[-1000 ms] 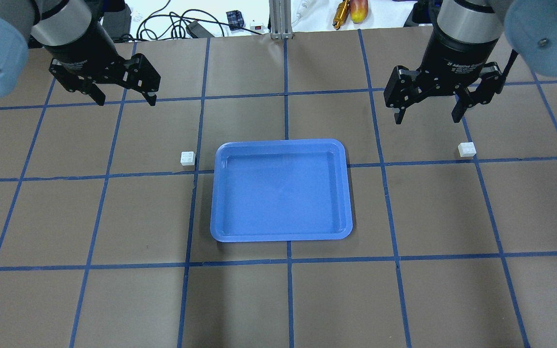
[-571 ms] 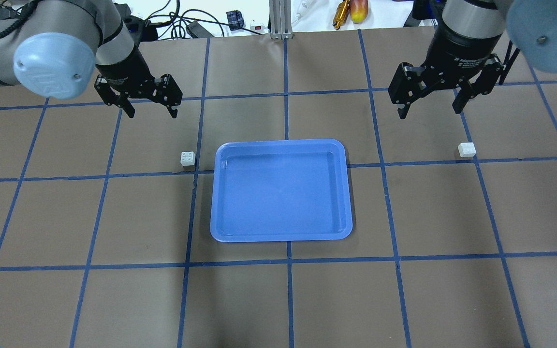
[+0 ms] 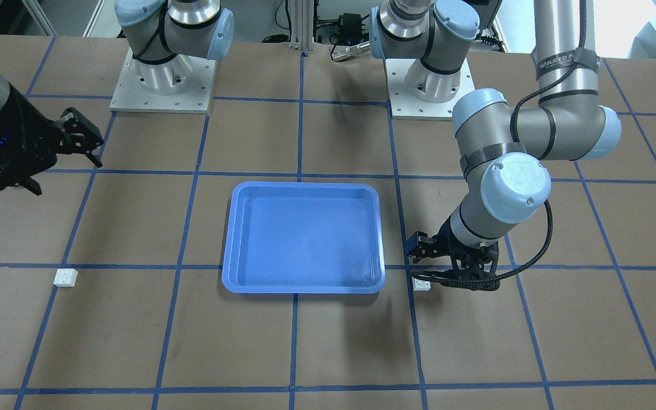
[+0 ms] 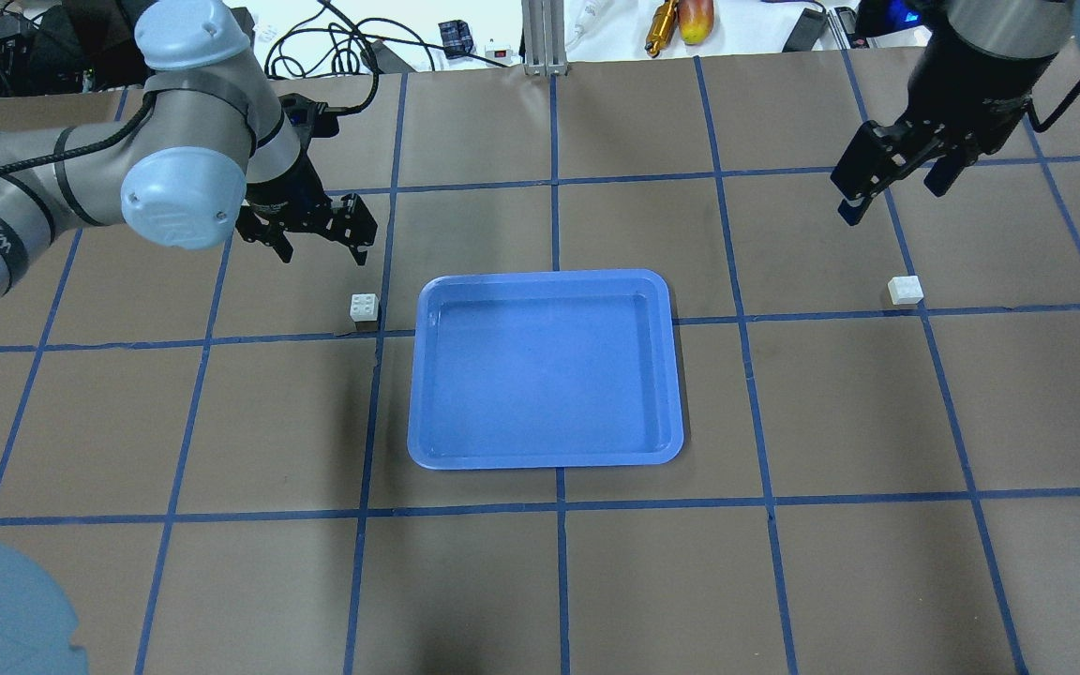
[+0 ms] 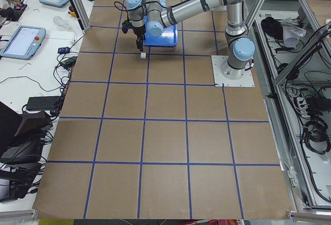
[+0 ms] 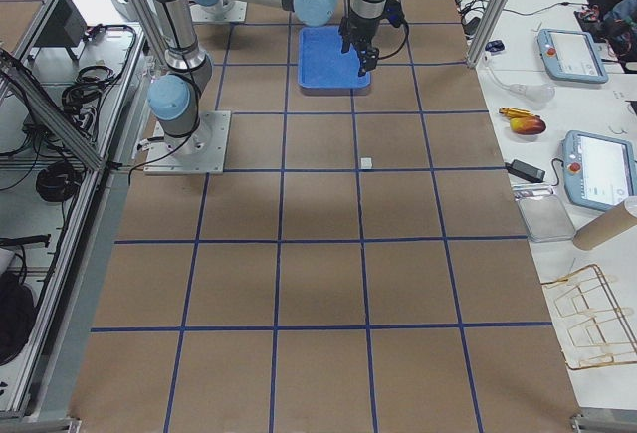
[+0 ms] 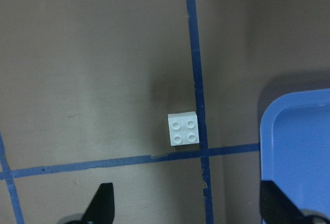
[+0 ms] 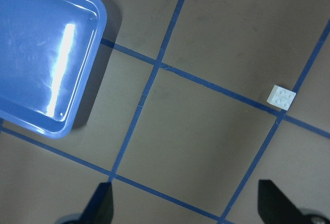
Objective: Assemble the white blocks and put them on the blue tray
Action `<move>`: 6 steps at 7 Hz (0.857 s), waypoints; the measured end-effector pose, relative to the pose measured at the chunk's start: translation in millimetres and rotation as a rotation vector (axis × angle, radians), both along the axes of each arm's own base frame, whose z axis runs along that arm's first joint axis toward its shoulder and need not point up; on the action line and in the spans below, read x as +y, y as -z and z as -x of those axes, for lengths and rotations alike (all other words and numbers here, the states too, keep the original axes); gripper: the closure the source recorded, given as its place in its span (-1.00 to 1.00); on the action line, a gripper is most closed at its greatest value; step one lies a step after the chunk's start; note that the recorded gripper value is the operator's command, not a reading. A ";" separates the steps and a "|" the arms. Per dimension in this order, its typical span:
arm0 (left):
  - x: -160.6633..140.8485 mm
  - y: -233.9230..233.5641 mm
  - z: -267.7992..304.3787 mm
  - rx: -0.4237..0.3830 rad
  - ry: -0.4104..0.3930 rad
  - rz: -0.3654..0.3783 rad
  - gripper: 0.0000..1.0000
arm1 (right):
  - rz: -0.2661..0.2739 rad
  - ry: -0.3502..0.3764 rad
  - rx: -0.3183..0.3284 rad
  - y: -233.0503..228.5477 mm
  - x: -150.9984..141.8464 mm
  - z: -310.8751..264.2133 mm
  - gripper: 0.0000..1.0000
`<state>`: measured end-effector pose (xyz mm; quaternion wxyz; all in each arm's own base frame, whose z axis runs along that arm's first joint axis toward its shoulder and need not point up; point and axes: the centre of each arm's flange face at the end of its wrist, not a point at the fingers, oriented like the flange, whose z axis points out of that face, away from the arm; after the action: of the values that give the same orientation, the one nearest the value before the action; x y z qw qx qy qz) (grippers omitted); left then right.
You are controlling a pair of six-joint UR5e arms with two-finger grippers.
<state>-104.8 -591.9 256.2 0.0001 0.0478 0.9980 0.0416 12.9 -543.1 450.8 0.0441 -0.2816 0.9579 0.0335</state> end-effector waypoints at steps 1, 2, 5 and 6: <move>1.9 19.3 -0.1 -0.002 -0.004 -0.011 -1.00 | 0.007 -0.131 -0.022 11.0 -8.2 29.4 -1.00; -1.1 34.6 -0.3 -0.003 -0.006 0.001 -1.00 | 0.018 -0.235 -0.051 23.9 -16.1 58.0 -1.00; -9.2 63.5 -0.6 -0.003 -0.013 0.009 -0.70 | 0.070 -0.475 -0.171 68.4 -33.3 131.4 -1.00; -10.3 68.9 -0.7 -0.004 -0.014 0.008 -0.41 | 0.108 -0.583 -0.210 88.3 -41.0 153.1 -1.00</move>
<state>-104.1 -602.2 187.4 0.0020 0.0406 0.9985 0.0379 -140.2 -584.1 362.5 0.1165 -0.5484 0.8273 -0.0353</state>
